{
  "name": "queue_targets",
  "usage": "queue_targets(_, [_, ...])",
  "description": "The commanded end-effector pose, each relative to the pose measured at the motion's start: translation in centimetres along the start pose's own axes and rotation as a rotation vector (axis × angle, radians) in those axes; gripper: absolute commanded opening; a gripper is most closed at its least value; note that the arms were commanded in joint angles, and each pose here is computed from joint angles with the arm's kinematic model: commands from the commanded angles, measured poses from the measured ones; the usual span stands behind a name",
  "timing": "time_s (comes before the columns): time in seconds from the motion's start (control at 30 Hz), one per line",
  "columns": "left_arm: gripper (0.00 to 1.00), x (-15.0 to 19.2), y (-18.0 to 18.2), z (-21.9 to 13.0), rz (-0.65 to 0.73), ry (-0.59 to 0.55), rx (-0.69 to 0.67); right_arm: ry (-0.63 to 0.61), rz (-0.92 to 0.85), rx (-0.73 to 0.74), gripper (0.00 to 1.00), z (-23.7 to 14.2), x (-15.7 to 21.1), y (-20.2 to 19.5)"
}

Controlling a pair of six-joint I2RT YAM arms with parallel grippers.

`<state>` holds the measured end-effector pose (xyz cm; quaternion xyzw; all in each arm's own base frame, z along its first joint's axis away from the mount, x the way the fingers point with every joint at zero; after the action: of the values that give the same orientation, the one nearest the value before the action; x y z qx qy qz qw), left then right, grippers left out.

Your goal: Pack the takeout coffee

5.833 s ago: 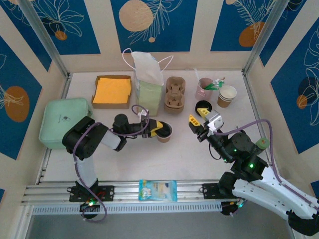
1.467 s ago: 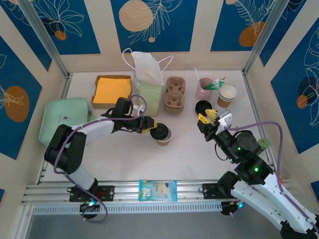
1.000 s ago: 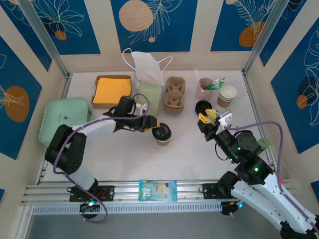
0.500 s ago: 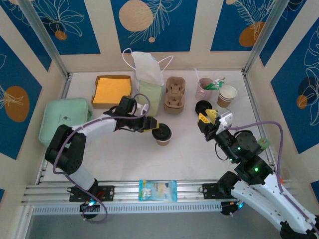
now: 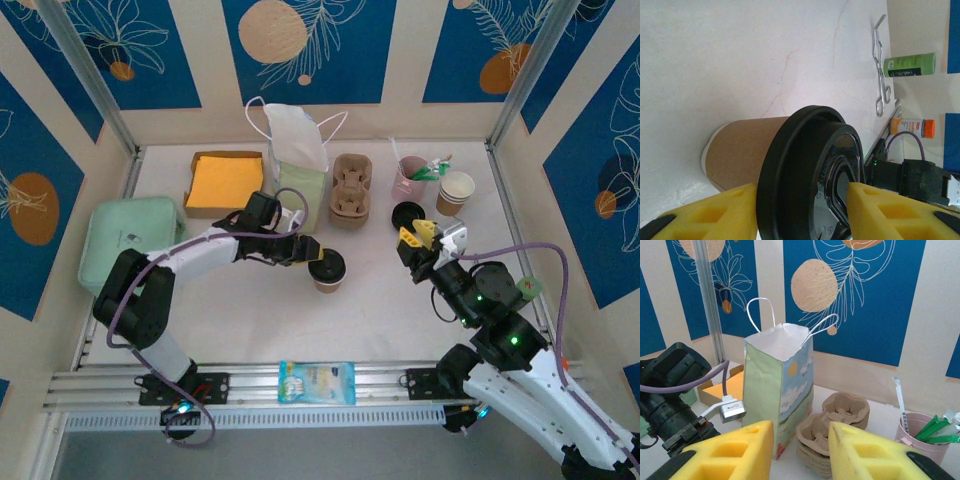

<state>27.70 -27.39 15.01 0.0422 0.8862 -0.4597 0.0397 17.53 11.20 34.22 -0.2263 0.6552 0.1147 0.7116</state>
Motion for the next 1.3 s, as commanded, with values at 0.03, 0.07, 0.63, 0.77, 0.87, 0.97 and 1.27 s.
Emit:
queue_targets(0.03, [0.48, -0.1, -0.5, 0.2, 0.028, 0.009, -0.018, -0.001, 0.018, -0.010, 0.35, -0.1, 0.3, 0.1])
queue_targets(0.07, [0.49, -0.1, -0.5, 0.1, 0.032, 0.008, -0.020, 0.002, 0.018, -0.009, 0.35, -0.1, 0.3, 0.1])
queue_targets(0.63, [0.65, -0.1, -0.5, -0.2, 0.054, 0.014, -0.055, 0.146, 0.050, 0.001, 0.43, 0.9, 2.1, 0.2])
queue_targets(0.77, [0.69, 0.0, -0.7, -0.5, 0.063, 0.008, -0.059, 0.222, 0.075, 0.009, 0.49, 1.7, 3.2, 0.3])
queue_targets(0.87, [0.72, 0.0, -0.9, -0.7, 0.066, 0.005, -0.062, 0.299, 0.106, -0.001, 0.56, 2.3, 4.2, 0.5])
queue_targets(0.97, [0.75, 0.0, -1.2, -1.2, 0.071, -0.006, -0.062, 0.398, 0.150, -0.016, 0.59, 3.0, 5.5, 0.8])
queue_targets(1.27, [0.75, -1.2, -0.4, -3.3, 0.028, -0.087, -0.070, 0.606, 0.309, -0.057, 0.60, 4.6, 8.7, 1.2])
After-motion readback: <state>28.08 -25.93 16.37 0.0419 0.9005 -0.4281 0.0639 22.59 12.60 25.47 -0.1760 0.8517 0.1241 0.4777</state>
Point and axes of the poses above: each hand's point on the last joint's axis, 136 mm out from that joint toward the fingers, its own z axis out along the fingers, its own y axis along the line the jaws close on, x = y × z, the point moved 4 cm from there along -z, back along the fingers, and after that the axes turned 10 degrees about -z, right-handed, at the moved point
